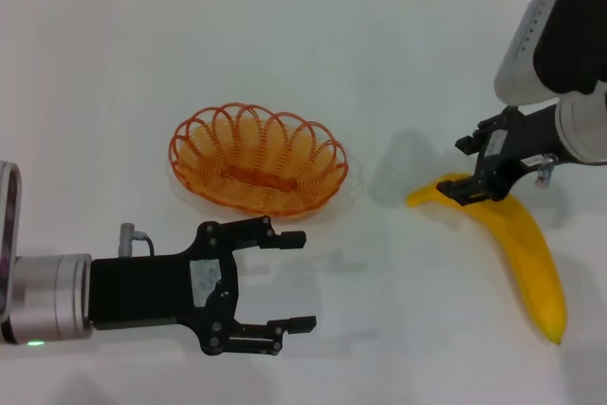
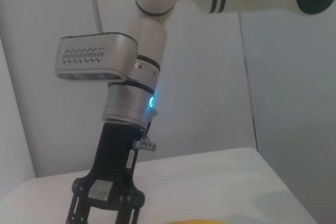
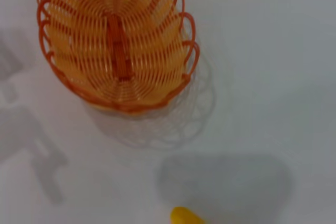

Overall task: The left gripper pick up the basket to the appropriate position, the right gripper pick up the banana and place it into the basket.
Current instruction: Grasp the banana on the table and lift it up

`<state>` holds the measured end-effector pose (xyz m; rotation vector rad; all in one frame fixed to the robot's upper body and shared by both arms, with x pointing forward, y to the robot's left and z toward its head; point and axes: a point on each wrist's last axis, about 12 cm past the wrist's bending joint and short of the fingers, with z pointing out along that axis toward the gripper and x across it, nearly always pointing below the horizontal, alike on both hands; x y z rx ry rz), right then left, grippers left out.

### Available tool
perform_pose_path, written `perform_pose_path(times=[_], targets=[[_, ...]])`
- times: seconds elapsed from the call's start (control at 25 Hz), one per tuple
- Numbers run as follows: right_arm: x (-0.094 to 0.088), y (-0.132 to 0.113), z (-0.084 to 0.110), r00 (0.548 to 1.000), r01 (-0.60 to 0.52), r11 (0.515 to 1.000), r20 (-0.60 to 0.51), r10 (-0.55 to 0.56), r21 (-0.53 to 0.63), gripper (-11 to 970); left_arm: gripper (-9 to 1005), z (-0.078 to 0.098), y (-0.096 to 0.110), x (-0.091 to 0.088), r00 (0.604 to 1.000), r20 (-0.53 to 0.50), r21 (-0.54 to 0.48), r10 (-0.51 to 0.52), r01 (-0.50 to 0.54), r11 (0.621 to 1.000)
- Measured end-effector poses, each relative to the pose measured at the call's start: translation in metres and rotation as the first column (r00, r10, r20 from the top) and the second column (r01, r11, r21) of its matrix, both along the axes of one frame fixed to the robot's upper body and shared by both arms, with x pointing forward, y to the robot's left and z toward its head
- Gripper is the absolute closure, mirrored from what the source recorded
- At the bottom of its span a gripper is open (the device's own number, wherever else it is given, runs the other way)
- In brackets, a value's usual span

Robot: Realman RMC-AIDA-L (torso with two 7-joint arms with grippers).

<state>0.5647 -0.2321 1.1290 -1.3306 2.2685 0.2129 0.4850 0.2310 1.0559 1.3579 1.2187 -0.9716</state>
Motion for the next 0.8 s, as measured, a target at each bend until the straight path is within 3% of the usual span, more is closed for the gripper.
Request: perform_pose_path(times=[0.52,0.8], targets=[[-0.005,-0.012,-0.006,0.995,0.056,0.994,-0.072,-0.063,-0.098,48,204,0.001,-0.001,0.001,1.000,-0.004,0.001,-0.004,0.004,1.000],[-0.010,-0.009,-0.008,0.993,0.037,0.993,-0.104,-0.049,-0.114,54,204,0.001,-0.001,0.002,1.000,-0.002,-0.001,-0.004,0.004,1.000]])
